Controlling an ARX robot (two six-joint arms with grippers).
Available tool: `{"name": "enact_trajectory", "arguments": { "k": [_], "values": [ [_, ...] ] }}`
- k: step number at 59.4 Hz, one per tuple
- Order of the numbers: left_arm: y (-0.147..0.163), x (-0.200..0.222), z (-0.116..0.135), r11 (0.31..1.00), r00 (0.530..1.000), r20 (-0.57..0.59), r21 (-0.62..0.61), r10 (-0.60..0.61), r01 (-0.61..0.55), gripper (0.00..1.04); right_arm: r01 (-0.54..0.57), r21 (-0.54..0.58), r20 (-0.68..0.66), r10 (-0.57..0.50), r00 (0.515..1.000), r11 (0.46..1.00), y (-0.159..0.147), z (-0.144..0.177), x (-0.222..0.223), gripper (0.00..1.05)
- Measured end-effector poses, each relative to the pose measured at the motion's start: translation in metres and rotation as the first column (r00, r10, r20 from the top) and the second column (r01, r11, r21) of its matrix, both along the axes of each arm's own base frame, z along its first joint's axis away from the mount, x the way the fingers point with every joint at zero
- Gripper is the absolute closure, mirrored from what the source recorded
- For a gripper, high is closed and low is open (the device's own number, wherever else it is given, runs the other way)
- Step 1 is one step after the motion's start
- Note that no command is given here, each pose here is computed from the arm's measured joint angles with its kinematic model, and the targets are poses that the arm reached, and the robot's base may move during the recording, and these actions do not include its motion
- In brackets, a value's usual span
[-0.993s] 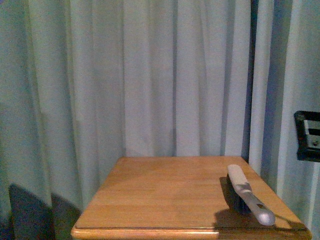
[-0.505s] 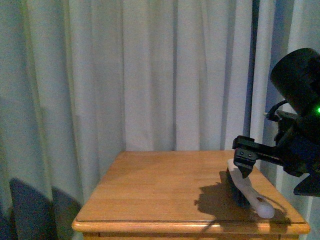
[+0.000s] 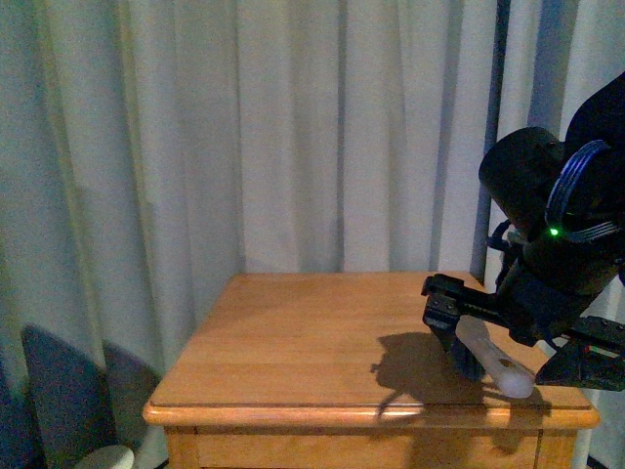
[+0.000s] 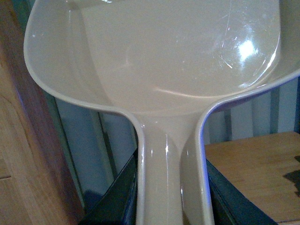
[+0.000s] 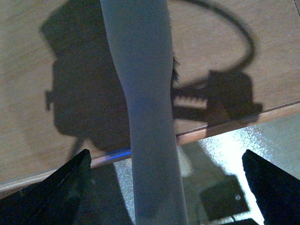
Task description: Clean up trash
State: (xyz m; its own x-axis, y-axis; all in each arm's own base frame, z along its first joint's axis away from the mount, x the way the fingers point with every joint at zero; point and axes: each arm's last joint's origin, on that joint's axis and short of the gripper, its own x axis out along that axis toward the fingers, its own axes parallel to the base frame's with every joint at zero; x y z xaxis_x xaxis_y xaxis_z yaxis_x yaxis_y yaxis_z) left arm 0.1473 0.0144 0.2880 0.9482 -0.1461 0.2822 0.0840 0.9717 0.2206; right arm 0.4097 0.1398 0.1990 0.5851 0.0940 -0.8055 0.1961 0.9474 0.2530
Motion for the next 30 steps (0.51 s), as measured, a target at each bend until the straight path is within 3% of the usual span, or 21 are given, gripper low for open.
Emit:
{"name": "enact_trajectory", "arguments": {
  "k": [13,30],
  "values": [
    [0.0000,0.0000,0.0000,1.000,1.000,0.000,0.000,0.000,0.000,0.78,0.003,-0.005,-0.020,-0.003,1.000,1.000,0.0009,-0.0076,0.0019,0.08],
    [0.0000,0.0000,0.0000,1.000,1.000,0.000,0.000,0.000,0.000,0.78,0.007,-0.007,-0.024,-0.007,1.000,1.000,0.0009,-0.0097,0.0024,0.49]
  ]
}}
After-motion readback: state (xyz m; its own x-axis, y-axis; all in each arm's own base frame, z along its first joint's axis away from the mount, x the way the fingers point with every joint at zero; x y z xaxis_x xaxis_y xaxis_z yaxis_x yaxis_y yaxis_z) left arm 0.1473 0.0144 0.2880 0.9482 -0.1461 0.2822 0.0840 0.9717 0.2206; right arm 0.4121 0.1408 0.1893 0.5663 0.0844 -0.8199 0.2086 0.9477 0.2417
